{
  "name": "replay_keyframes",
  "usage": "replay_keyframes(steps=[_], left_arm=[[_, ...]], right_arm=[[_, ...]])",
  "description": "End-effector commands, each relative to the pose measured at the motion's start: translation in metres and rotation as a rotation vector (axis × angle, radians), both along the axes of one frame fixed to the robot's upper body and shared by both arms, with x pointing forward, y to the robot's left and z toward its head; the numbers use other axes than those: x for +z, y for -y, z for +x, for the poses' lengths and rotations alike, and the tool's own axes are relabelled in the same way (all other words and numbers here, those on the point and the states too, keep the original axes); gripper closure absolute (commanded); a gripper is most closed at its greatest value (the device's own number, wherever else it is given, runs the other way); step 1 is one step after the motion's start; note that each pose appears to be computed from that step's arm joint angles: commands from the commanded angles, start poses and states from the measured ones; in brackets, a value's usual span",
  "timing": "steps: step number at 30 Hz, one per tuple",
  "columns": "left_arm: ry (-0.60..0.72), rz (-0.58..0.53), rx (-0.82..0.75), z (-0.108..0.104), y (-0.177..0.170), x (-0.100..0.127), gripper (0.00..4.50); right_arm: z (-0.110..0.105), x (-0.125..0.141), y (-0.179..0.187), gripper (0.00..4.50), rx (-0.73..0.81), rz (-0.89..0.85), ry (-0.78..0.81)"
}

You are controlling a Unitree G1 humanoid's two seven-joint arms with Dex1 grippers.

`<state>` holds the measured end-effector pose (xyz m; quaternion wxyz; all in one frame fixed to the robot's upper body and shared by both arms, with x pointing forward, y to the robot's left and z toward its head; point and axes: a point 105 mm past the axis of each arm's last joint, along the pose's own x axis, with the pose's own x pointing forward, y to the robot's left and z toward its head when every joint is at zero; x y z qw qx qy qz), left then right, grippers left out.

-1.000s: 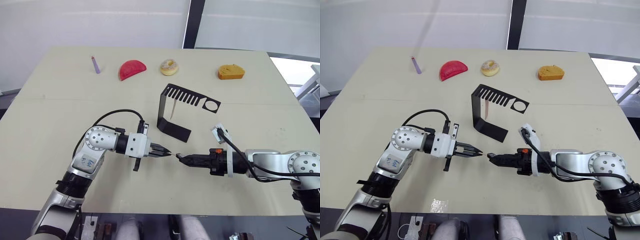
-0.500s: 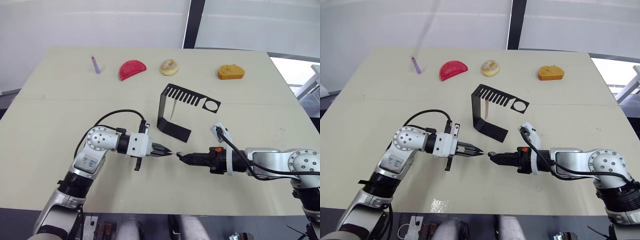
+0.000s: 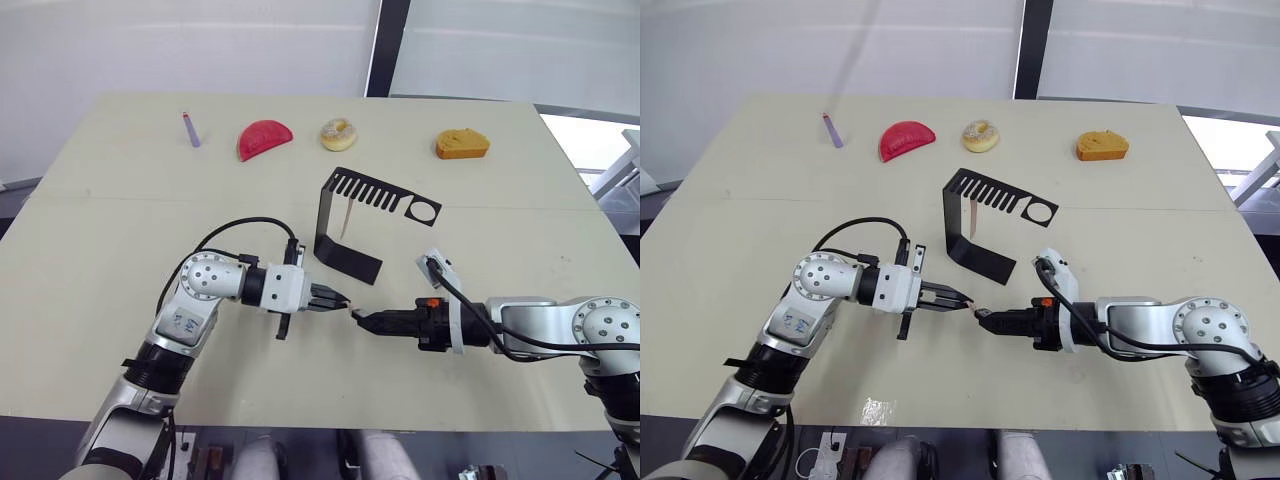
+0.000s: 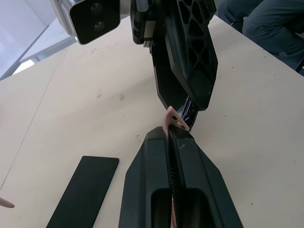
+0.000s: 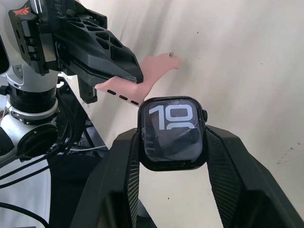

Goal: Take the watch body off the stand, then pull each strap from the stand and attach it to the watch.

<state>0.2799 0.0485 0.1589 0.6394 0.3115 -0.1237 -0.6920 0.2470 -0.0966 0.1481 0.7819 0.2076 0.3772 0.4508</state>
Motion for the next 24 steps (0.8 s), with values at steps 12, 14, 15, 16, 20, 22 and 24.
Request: replay_keyframes(steps=[12,14,15,16,20,22,24], left_arm=[[0.028,0.019,-0.059,-0.014,0.0,-0.001,4.5],[0.027,0.022,-0.06,-0.015,0.0,-0.002,4.5],[0.027,0.022,-0.061,-0.015,0.001,-0.002,4.5],[0.026,0.022,-0.063,-0.016,0.001,-0.002,4.5],[0.022,0.023,-0.067,-0.017,0.002,-0.003,4.5],[0.026,0.021,-0.065,-0.017,0.002,-0.003,4.5],[0.027,0.02,-0.065,-0.016,0.003,-0.003,4.5]], right_arm=[[-0.003,0.021,-0.004,3.01,0.022,0.061,0.052],[-0.002,0.022,-0.004,3.01,0.022,0.062,0.054],[-0.002,0.022,-0.005,3.01,0.024,0.063,0.055],[-0.002,0.022,-0.005,3.01,0.024,0.065,0.056],[-0.002,0.022,-0.006,3.01,0.026,0.065,0.056],[-0.002,0.022,-0.006,3.01,0.029,0.064,0.055],[-0.002,0.022,-0.007,3.01,0.031,0.064,0.056]])
